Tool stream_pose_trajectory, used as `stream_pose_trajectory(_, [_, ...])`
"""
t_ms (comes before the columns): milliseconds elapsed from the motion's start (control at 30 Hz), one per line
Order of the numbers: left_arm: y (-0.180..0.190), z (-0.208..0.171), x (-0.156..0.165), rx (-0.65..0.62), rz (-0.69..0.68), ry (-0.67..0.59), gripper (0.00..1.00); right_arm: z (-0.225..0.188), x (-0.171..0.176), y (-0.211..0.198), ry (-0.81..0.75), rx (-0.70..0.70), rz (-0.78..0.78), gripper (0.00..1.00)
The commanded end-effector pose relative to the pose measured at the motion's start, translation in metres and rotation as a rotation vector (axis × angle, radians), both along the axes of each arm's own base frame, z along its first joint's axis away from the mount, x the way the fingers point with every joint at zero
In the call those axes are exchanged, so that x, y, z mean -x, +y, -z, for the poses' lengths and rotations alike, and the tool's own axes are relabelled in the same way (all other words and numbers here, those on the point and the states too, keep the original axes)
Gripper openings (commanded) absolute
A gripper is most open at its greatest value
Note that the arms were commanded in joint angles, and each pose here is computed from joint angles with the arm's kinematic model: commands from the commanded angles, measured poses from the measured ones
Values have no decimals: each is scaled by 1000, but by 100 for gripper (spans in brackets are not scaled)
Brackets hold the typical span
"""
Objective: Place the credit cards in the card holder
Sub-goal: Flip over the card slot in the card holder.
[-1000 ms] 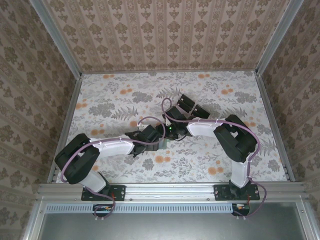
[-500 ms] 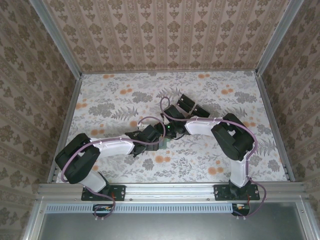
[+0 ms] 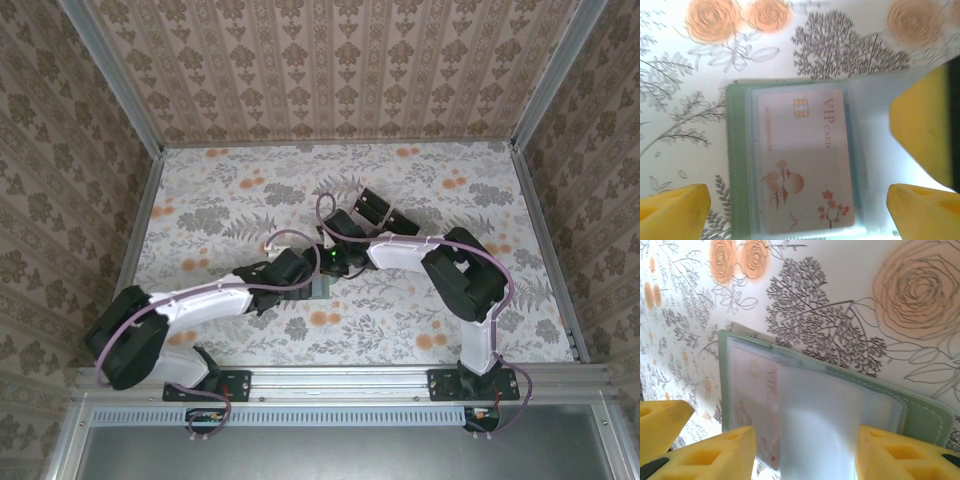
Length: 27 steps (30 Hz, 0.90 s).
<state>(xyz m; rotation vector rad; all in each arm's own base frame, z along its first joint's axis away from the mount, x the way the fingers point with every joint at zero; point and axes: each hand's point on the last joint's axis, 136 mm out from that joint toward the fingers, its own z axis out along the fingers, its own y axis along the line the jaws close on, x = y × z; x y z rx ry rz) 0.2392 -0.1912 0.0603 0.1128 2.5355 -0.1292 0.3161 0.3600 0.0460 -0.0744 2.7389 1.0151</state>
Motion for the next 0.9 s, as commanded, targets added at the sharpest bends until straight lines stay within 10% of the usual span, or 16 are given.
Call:
stream_pose_trajectory(0, [13,-20,-8,44,-56,-63,100,-6,16,6,26,26,-40,54])
stream_pose_trajectory(867, [71,-36,3,172,-173,-113,100,9,24,77,56,75,-116,54])
